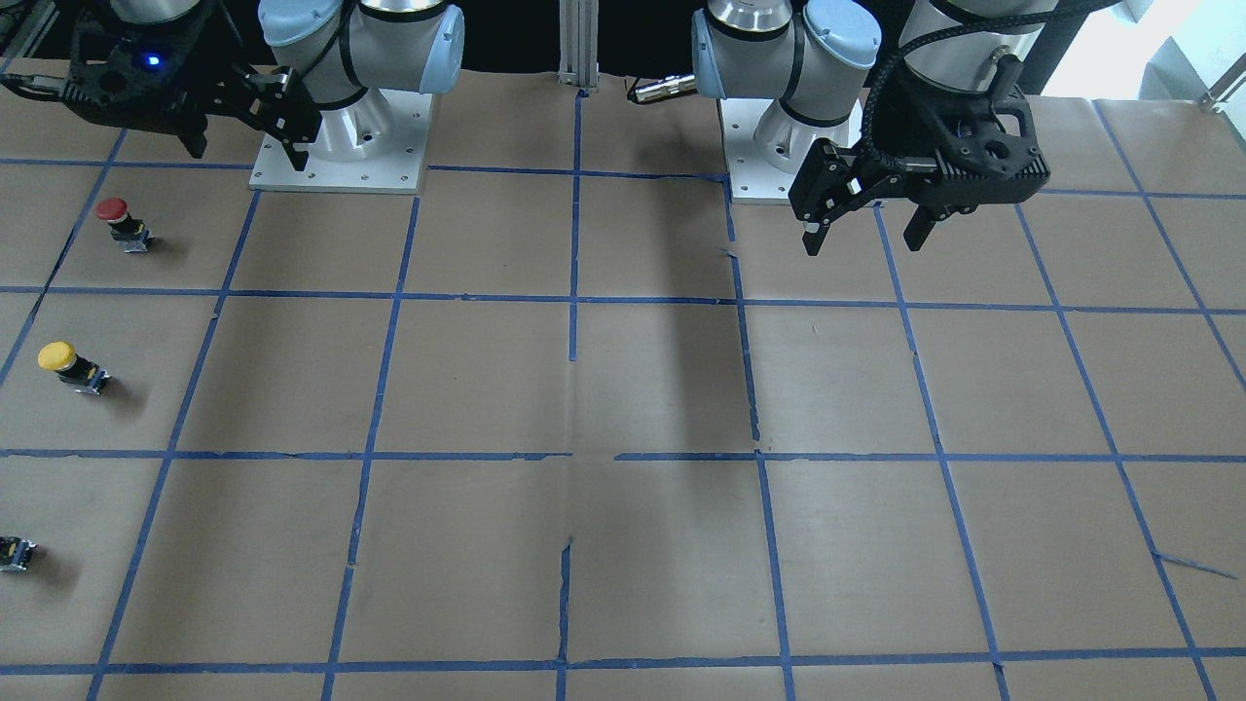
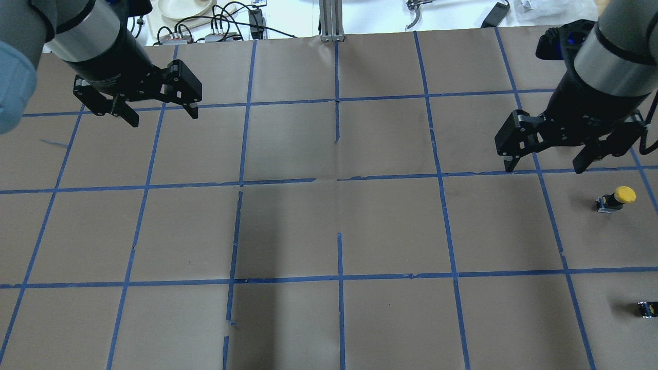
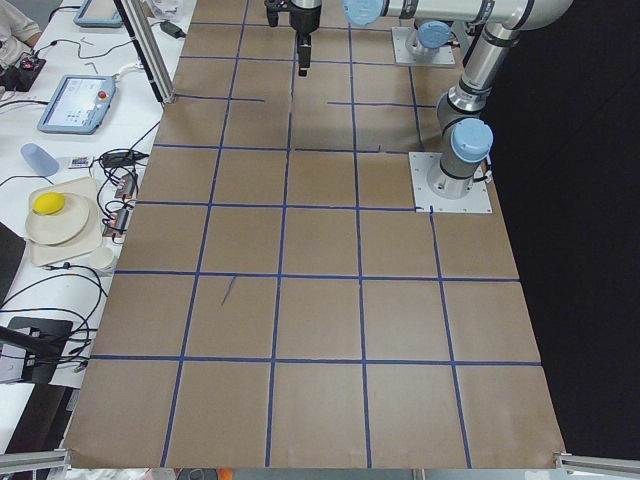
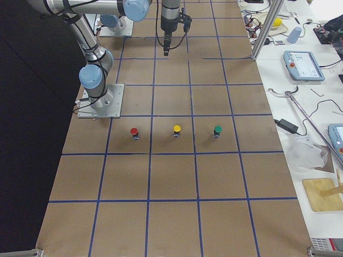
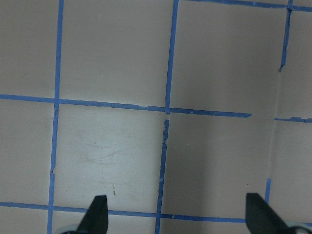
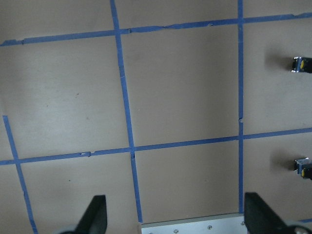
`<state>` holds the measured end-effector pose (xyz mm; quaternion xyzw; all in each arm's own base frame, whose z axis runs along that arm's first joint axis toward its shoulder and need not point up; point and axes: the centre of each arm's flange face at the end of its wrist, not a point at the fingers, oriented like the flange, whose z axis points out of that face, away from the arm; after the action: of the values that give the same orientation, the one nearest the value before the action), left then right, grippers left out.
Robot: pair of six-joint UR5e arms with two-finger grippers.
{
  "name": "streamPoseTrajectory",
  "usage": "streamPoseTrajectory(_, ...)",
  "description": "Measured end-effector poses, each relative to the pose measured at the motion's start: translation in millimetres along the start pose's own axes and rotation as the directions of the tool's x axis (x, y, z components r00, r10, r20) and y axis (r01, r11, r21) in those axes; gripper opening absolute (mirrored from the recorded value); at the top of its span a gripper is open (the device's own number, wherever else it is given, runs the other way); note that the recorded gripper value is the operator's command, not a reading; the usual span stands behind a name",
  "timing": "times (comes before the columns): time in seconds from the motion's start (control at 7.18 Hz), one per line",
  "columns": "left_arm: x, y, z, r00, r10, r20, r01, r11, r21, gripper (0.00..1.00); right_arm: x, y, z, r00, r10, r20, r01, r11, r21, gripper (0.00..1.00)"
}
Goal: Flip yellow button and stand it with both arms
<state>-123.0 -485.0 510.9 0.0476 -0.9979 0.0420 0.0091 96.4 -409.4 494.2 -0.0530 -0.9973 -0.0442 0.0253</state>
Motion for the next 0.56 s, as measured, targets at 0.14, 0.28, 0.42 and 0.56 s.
streamPoseTrajectory(0.14,0.0,0.1,-0.1,1.000,0.000,0.000,0.000,1.000,0.000,1.00,-5.6,2.5,6.9,1.000,0.014,-0.001,-0.014,1.000,-0.006,1.00)
streamPoseTrajectory(0.28,-0.1,0.2,-0.4,1.000,0.000,0.001,0.000,1.000,0.001,1.00,-8.1,4.1,11.7,1.000,0.016,-0.002,-0.016,1.000,-0.008,1.00)
streamPoseTrajectory(0.42,-0.2,0.4,-0.7,1.000,0.000,0.001,0.000,1.000,0.002,1.00,-10.5,5.8,11.3,1.000,0.010,0.002,-0.010,1.000,-0.003,1.00)
streamPoseTrajectory(0.56,-0.1,0.5,-0.8,1.000,0.000,0.001,0.000,1.000,0.002,1.00,-13.8,7.2,9.6,1.000,0.005,0.021,-0.005,1.000,0.001,1.00)
